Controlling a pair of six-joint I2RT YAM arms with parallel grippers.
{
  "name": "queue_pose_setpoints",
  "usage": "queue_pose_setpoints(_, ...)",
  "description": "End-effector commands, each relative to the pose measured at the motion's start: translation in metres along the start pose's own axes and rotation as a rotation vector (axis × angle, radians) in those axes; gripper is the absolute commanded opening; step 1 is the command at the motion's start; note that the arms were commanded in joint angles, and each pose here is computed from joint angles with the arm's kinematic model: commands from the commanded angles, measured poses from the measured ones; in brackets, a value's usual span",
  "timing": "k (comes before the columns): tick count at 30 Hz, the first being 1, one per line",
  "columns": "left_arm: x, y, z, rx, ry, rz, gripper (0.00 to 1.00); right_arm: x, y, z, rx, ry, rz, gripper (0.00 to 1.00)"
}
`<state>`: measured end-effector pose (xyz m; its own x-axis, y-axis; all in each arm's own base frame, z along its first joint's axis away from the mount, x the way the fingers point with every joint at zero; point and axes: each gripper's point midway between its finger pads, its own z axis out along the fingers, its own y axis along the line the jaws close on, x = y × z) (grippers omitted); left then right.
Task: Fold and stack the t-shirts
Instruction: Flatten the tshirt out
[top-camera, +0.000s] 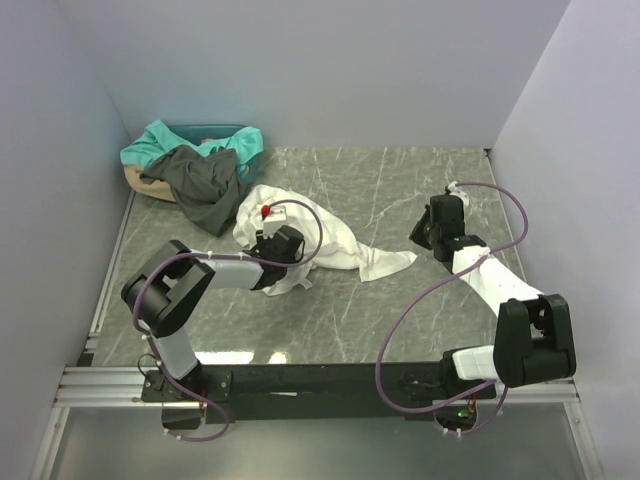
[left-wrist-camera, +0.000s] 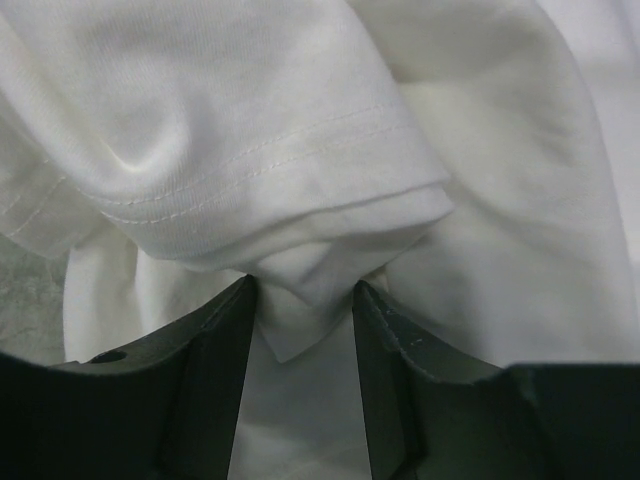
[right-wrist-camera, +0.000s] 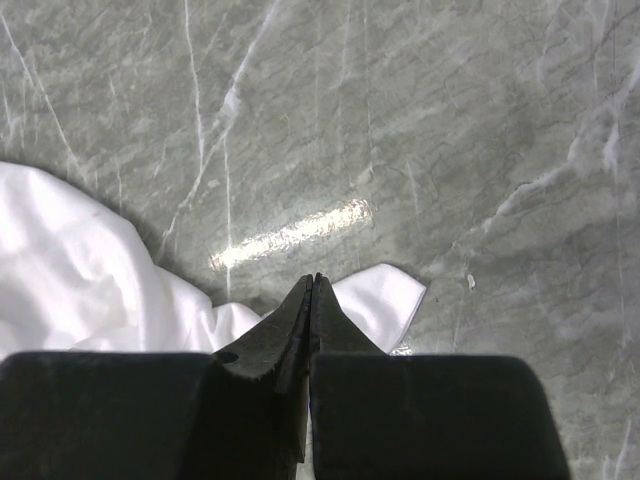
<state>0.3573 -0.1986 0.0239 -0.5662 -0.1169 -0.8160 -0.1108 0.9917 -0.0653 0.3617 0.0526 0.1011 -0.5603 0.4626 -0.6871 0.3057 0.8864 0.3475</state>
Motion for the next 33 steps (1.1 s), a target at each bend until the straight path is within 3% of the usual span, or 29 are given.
queue_pose_setpoints(1,-0.002,-0.002,-0.004,0.002,-0.010,-0.011,0.50,-0.013,0.005,-0.005,-0.029,-0.051,0.000,0.00)
queue_pose_setpoints(6,0.004,0.001,-0.004,-0.005,-0.002,-0.005,0.42,-0.012,0.005,-0.004,-0.028,-0.047,-0.001,0.00)
queue_pose_setpoints(10,0.005,0.003,-0.003,-0.025,0.006,0.008,0.20,-0.012,0.006,-0.004,-0.031,-0.049,-0.004,0.00)
queue_pose_setpoints(21,-0.072,0.003,-0.059,0.071,-0.152,-0.083,0.18,0.006,-0.018,0.015,0.088,0.041,-0.020,0.01)
queue_pose_setpoints(26,-0.106,0.022,-0.079,0.129,-0.211,-0.168,0.05,0.018,-0.033,0.018,0.139,0.080,-0.018,0.04)
queue_pose_setpoints(27,-0.111,0.024,-0.081,0.151,-0.221,-0.188,0.01,0.020,-0.033,0.017,0.137,0.081,-0.015,0.06)
queue_pose_setpoints(33,-0.141,0.044,-0.103,0.255,-0.287,-0.270,0.01,0.033,-0.037,0.013,0.127,0.102,-0.011,0.23)
